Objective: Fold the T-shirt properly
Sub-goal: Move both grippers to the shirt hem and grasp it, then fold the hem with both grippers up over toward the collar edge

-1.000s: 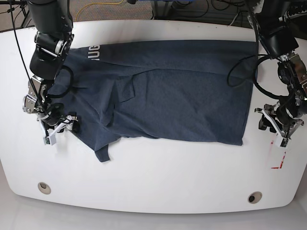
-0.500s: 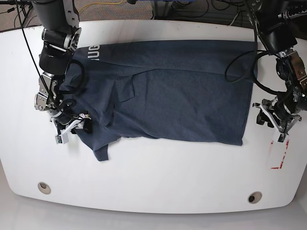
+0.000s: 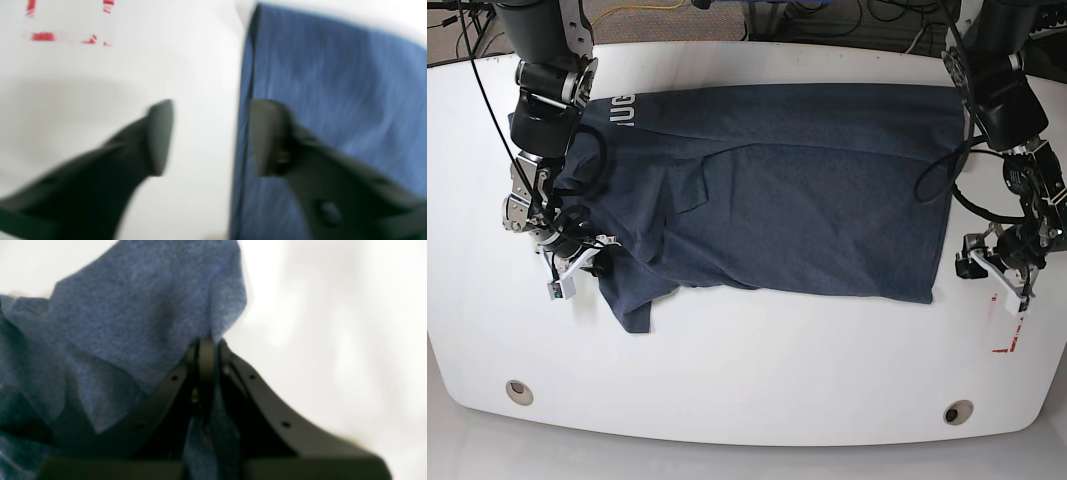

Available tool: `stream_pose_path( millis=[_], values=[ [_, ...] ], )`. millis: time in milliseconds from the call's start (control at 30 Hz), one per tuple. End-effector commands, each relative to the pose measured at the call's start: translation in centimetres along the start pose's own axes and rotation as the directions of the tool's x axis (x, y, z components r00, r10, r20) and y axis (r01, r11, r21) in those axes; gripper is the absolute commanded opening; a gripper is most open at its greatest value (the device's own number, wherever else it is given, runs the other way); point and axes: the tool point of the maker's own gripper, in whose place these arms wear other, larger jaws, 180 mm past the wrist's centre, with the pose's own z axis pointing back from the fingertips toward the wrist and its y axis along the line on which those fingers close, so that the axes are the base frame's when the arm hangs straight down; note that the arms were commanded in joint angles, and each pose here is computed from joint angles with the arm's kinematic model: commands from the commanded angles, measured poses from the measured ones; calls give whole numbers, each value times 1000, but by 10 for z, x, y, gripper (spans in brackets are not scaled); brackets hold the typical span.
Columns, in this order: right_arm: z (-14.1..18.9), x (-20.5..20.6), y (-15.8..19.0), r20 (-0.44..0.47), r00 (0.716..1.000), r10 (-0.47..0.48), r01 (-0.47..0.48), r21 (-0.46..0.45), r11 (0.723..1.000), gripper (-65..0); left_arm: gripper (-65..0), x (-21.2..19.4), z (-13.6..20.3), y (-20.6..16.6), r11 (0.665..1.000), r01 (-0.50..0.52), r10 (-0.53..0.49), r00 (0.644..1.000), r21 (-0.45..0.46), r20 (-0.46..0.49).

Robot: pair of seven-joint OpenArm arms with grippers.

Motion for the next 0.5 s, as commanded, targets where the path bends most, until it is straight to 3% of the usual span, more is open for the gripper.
stream_pose_path(
  millis=[0,100,267,467],
  values=[
    [3,22,-6,32,999,26,-26,-9,1000,-647,-185,28,1,5,999,-32,32,995,-3,94],
    [3,22,-6,32,999,26,-26,-9,1000,-647,-140,34,-9,0,999,-43,45,993,-19,111],
    [3,22,-6,32,999,26,-26,-9,1000,-647,-138,32,-29,-14,999,-6,9,998,-49,54],
    [3,21,-5,31,999,25,-25,-6,1000,-647,-138,29,-48,-16,995,-63,67,996,-74,64]
  ],
)
